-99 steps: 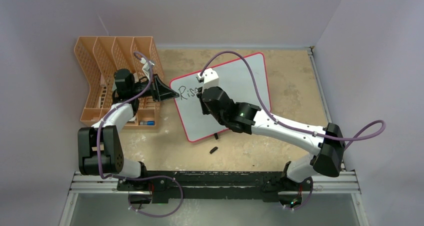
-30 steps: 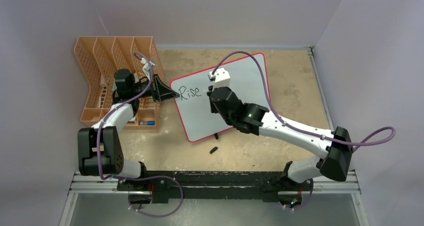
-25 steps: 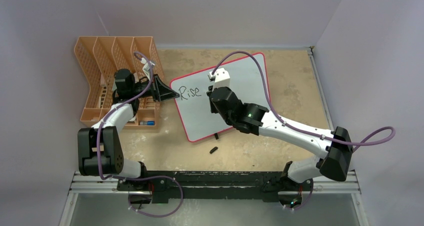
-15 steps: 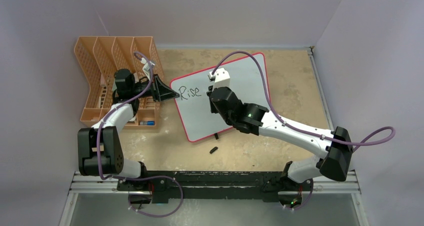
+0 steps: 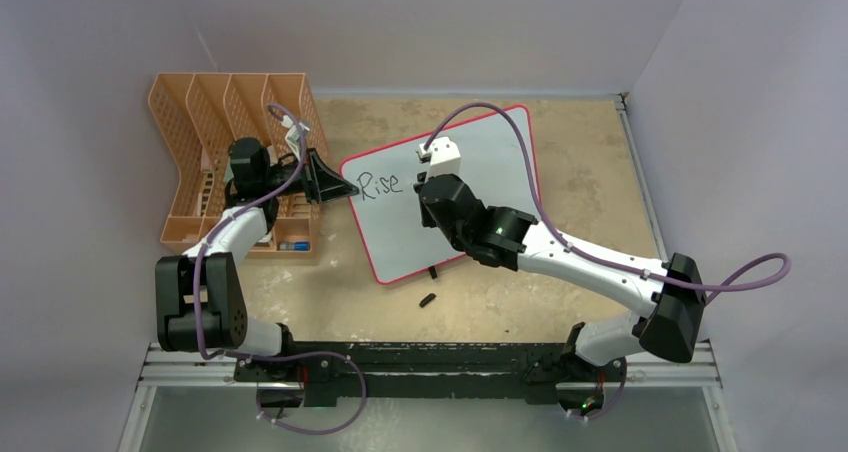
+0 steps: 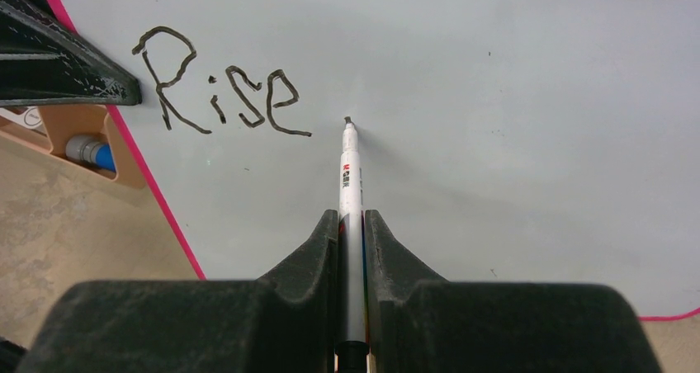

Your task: Write a sentence on the whiteboard

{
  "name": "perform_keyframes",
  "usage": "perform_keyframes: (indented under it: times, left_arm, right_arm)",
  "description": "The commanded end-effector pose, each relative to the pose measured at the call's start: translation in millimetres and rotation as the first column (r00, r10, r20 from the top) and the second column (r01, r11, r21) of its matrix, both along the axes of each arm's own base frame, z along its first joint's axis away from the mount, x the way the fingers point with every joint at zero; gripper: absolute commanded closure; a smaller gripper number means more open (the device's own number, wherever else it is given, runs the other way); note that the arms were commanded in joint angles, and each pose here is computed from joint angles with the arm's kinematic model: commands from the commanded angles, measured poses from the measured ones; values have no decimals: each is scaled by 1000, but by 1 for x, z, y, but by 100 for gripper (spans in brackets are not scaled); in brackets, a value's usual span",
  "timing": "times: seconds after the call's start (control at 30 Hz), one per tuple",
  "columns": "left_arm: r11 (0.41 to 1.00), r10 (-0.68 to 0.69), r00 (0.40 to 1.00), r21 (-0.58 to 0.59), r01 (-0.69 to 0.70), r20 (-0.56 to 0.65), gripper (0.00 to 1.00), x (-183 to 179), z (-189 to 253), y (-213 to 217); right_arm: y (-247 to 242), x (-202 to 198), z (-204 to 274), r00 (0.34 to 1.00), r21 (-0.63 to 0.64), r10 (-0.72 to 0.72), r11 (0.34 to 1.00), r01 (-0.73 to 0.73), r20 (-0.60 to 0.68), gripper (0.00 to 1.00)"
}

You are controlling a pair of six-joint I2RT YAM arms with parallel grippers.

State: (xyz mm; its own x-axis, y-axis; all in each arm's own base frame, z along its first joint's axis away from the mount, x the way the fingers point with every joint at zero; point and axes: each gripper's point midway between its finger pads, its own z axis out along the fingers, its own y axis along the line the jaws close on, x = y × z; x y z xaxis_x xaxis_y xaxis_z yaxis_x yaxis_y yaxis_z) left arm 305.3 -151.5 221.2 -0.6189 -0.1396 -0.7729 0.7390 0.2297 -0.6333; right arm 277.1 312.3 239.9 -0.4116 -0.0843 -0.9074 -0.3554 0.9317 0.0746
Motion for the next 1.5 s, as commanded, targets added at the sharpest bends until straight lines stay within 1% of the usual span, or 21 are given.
perform_keyframes:
  times: [0.0,0.17,0.23,0.33,0.53,0.9,1.47]
  left_arm:
    - [1000,-25,998,11,24,55,100,-2,8,-6]
    - [1000,-21,998,12,20,56,100,-1,9,-6]
    - [1000,-20,998,12,19,54,100,-1,8,-6]
    - [1000,-19,998,13,18,54,100,-1,8,-6]
    - [1000,-18,998,14,17,57,100,-1,9,-6]
    - [1000,-15,998,14,15,53,100,-1,8,-6]
    - [1000,-18,998,14,18,54,100,-1,8,-6]
  right_arm:
    - [-5,2,17,1000,40,-20,999,19,20,100]
    - [-9,-3,37,999,94,-2,996,-4,53,100]
    - [-9,-7,35,999,92,22,995,-26,44,100]
    - [-23,-1,30,998,70,-15,997,11,53,100]
    - [-40,11,36,996,104,-51,994,43,77,100]
    - [-30,15,41,996,121,-25,993,14,90,100]
    - [-23,24,40,994,107,-33,994,22,106,100]
